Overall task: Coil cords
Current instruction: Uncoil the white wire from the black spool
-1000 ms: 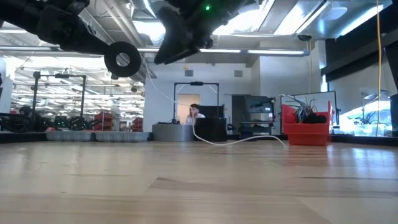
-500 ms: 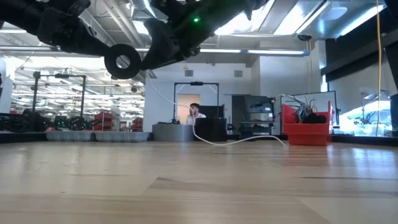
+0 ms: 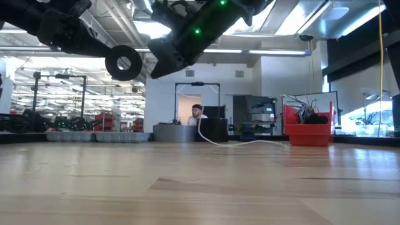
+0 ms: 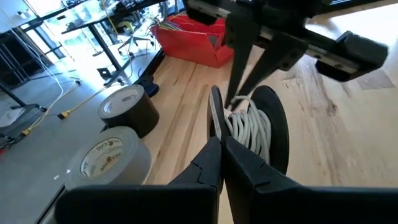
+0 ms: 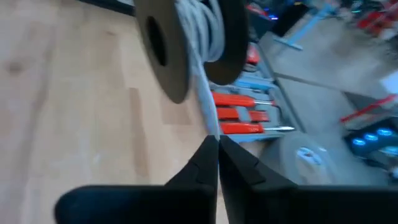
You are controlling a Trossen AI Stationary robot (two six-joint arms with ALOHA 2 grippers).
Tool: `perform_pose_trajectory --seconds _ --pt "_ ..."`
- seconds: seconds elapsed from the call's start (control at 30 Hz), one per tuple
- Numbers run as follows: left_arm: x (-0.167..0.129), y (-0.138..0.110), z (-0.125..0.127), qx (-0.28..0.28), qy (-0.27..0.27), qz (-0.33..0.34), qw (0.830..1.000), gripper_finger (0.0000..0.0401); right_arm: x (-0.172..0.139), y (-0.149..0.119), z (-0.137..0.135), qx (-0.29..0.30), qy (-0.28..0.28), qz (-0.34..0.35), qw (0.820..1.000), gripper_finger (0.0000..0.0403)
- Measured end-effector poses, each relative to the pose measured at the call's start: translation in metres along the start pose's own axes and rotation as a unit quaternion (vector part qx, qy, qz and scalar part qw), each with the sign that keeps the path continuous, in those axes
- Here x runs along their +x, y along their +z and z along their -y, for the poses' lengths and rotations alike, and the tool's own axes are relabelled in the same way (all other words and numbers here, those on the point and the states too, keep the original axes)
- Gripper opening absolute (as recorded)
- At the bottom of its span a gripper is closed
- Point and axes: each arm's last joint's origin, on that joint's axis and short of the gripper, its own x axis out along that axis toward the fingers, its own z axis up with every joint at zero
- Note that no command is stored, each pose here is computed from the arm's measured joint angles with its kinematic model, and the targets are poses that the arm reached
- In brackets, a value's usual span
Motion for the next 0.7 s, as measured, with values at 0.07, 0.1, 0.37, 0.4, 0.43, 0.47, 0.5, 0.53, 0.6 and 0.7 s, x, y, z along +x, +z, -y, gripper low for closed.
perform_pose_trajectory --seconds 0.07,0.1,0.37,0.4,0.43,0.47,0.5,0.53,0.6,0.7 --pt "0.000 0.000 0.000 0.000 0.000 0.000 1.000 0.0004 -0.004 0.002 -0.002 -0.005 -0.020 0.001 1.000 0.0018" --pt "0.000 0.000 0.000 0.000 0.000 0.000 1.000 0.0004 -0.007 0.006 -0.003 -0.005 -0.027 0.003 1.000 0.0023" --pt "0.000 0.000 0.000 -0.007 0.000 0.001 1.000 0.0004 -0.035 0.045 -0.025 -0.026 0.053 0.092 0.994 0.0005" --pt "0.000 0.000 0.000 -0.012 0.000 0.002 1.000 0.0004 -0.037 0.045 -0.028 -0.028 0.071 0.099 0.992 0.0005" --pt "0.000 0.001 0.000 -0.015 0.001 0.003 1.000 0.0004 -0.037 0.045 -0.029 -0.030 0.089 0.104 0.990 0.0008" --pt "0.000 0.001 0.000 -0.018 0.001 0.004 1.000 0.0004 -0.037 0.045 -0.030 -0.036 0.115 0.107 0.987 0.0011" --pt "0.000 0.001 0.000 -0.022 0.001 0.007 1.000 0.0004 -0.037 0.043 -0.032 -0.045 0.146 0.103 0.983 0.0013" --pt "0.000 0.002 0.000 -0.027 0.002 0.009 1.000 0.0004 -0.037 0.040 -0.033 -0.056 0.176 0.092 0.979 0.0014" --pt "0.000 0.004 -0.001 -0.035 0.003 0.019 0.999 0.0004 -0.035 0.031 -0.034 -0.072 0.203 0.058 0.975 0.0014" --pt "0.000 0.008 -0.002 -0.059 0.005 0.040 0.997 0.0004 -0.032 0.023 -0.030 -0.078 0.185 0.014 0.980 0.0009"
